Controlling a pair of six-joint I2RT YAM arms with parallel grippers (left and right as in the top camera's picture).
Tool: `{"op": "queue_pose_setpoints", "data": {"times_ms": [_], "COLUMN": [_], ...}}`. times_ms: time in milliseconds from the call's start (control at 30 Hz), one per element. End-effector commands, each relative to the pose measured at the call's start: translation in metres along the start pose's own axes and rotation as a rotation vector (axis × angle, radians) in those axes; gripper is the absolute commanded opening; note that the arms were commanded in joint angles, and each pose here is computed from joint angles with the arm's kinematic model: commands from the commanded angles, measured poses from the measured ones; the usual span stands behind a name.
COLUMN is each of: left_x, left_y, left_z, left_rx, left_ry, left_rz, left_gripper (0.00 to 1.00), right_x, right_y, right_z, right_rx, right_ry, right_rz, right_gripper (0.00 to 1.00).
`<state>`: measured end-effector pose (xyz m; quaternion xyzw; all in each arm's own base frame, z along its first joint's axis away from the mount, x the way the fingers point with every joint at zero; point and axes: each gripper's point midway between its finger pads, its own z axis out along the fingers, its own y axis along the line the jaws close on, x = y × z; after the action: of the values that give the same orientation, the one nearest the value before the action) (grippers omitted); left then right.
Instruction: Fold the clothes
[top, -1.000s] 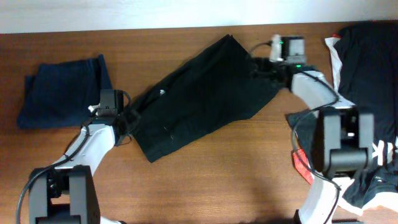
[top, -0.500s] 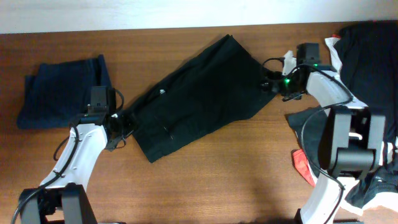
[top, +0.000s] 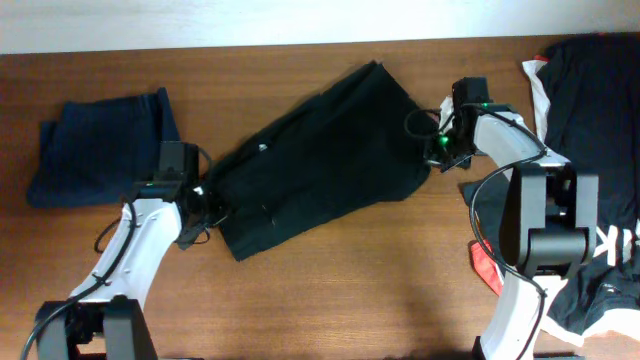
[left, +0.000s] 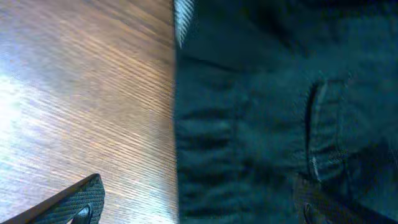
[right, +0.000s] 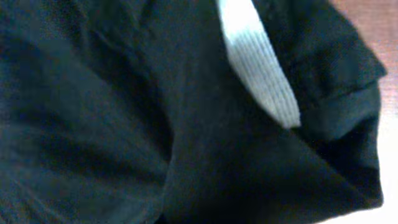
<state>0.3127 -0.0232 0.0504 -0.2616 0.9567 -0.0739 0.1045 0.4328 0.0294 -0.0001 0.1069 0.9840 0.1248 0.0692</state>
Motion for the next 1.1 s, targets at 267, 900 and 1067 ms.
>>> {"op": "queue_pose_setpoints", "data": {"times_ms": [267,900,1067], "left_x": [0.005,0.06,0.051], "left_y": [-0.025,-0.069,-0.062], "left_z": [-0.003,0.071,0.069], "left_rx": [0.115,0.289,0.256], "left_ry": [0.019,0.299,0.281], "left_rz": [0.159,0.28,0.266], "left_gripper": [0.99,0.21,0.0], "right_x": [0.083,0.077,0.063], "right_y": [-0.083,-0.058,-0.032], "right_z": [-0.055,-0.098,-0.104], "right_rx": [0.37,0.264,0.106], "right_ry": [0.241,0.221,0.211], "right_rz": [0.421,0.331,0.117], "right_gripper": [0.04,1.0,0.81]}}
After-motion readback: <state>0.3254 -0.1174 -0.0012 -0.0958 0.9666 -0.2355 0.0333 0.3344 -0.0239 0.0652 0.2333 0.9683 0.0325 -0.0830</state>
